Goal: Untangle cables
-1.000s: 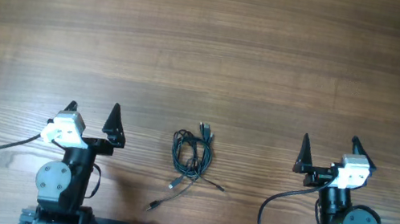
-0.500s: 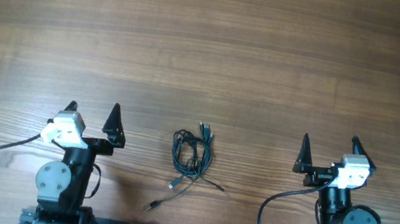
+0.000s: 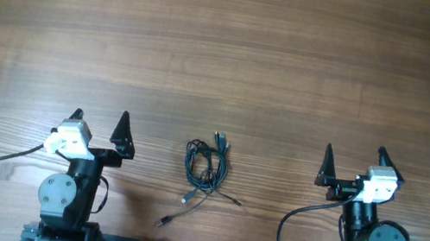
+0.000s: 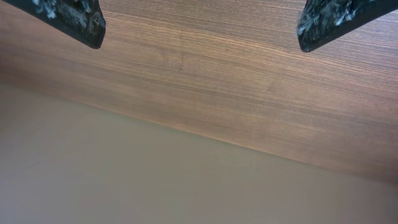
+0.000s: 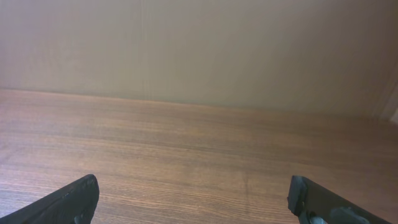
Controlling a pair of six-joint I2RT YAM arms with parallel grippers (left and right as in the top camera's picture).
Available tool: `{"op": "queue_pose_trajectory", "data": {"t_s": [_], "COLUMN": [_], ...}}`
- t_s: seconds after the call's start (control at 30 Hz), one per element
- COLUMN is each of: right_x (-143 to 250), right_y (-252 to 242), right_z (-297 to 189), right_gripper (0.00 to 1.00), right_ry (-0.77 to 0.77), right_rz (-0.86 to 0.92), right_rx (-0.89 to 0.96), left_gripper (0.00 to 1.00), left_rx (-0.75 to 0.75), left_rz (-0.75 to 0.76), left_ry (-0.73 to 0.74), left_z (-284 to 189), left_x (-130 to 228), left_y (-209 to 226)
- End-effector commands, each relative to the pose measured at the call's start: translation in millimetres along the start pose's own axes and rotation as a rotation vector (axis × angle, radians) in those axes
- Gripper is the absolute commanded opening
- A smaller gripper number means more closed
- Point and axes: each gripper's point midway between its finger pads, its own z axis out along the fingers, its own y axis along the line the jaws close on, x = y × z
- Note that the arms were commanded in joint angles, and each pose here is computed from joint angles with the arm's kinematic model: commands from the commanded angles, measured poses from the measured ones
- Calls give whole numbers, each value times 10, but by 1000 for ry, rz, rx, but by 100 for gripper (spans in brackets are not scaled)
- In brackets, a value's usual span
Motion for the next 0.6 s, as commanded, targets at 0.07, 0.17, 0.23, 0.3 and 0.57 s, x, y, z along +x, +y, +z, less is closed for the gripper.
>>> {"op": "queue_pose_trajectory", "data": {"t_s": [0.07, 0.17, 0.23, 0.3, 0.57], "right_x": [-27, -27, -26, -26, -26], "right_y": [-11, -11, -11, -11, -11], "right_z": [-7, -7, -7, -7, -7], "right_gripper": [100, 100, 100, 100, 100], "right_ry": [-13, -13, -13, -13, -13], "right_rz": [7, 7, 7, 7, 7], "right_rx": [9, 9, 9, 9, 9], "left_gripper": [100, 100, 99, 100, 100], "left_rx": [-17, -17, -17, -21, -21], "left_rz": [12, 12, 12, 12, 12], "left_ry": [9, 9, 9, 8, 8], "left_z": [6, 6, 6, 6, 6], "left_x": [34, 34, 34, 31, 32], "left_y": [42, 41, 41, 48, 47]}}
